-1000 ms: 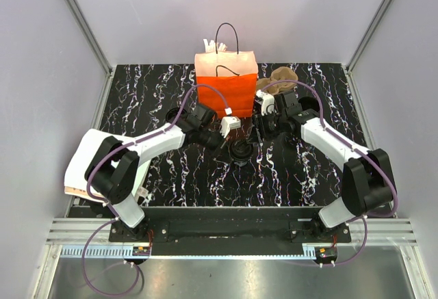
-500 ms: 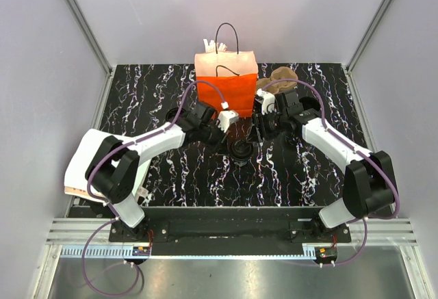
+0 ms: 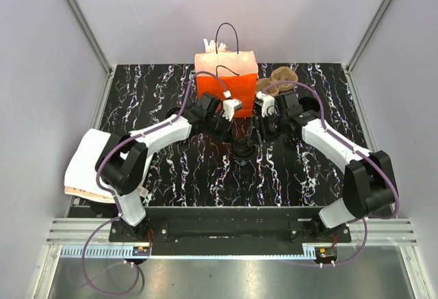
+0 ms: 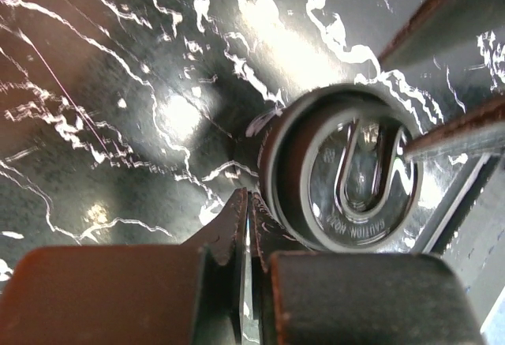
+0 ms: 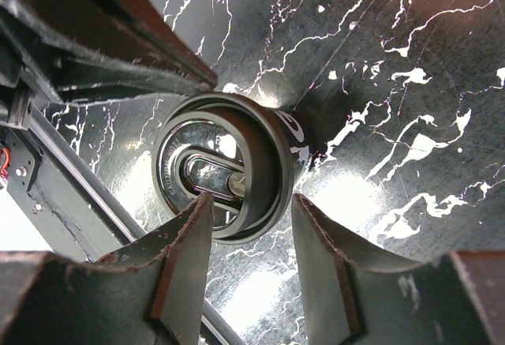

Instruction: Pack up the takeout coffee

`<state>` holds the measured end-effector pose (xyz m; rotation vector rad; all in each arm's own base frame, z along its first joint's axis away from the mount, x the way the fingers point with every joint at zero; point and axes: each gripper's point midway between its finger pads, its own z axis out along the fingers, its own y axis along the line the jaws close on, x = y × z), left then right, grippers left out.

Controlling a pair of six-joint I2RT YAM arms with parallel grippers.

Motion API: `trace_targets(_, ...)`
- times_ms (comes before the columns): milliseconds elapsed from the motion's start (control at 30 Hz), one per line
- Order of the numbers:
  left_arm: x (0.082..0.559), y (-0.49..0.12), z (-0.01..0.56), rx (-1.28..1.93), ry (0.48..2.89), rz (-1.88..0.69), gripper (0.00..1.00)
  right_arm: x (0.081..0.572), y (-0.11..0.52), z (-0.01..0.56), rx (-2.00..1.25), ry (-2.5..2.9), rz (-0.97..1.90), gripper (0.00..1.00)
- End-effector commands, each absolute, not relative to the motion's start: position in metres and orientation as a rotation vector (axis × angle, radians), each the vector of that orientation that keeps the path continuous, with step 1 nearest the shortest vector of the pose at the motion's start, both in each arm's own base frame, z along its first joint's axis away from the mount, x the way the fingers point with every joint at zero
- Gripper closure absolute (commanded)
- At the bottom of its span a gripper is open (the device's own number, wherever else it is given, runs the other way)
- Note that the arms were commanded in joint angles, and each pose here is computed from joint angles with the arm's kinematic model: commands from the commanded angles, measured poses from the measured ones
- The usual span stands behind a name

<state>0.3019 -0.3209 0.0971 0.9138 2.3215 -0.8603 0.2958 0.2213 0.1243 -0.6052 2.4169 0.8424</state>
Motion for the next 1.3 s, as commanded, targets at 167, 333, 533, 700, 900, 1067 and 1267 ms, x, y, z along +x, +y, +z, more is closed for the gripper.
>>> trace_targets(167,0.326,-0.315,0.129,0.892,2.223,-0.798,0.97,0.298,0.217,0.145,-0.629,2.343,0.804,0.50)
trace_targets(333,0.302,-0.291,0.136,0.902,2.260,-0.972,1.00,0.296,0.219,0.149,-0.638,2.331,0.826,0.50)
trace_targets(533,0.271,-0.298,0.141,0.879,2.294,-1.307,1.00,0.298,0.222,0.141,-0.640,2.345,0.843,0.51)
trace_targets(700,0.267,-0.306,0.130,0.819,2.339,-1.426,1.00,0.298,0.222,0.134,-0.635,2.366,0.847,0.50)
trace_targets(900,0.262,-0.313,0.126,0.783,2.353,-1.517,0.96,0.300,0.225,0.127,-0.619,2.382,0.870,0.41)
trace_targets(1067,0.260,-0.316,0.125,0.758,2.355,-1.561,0.92,0.302,0.227,0.121,-0.607,2.402,0.876,0.39)
trace_targets(1267,0.259,-0.319,0.131,0.747,2.331,-1.608,0.87,0.303,0.229,0.116,-0.594,2.414,0.887,0.44)
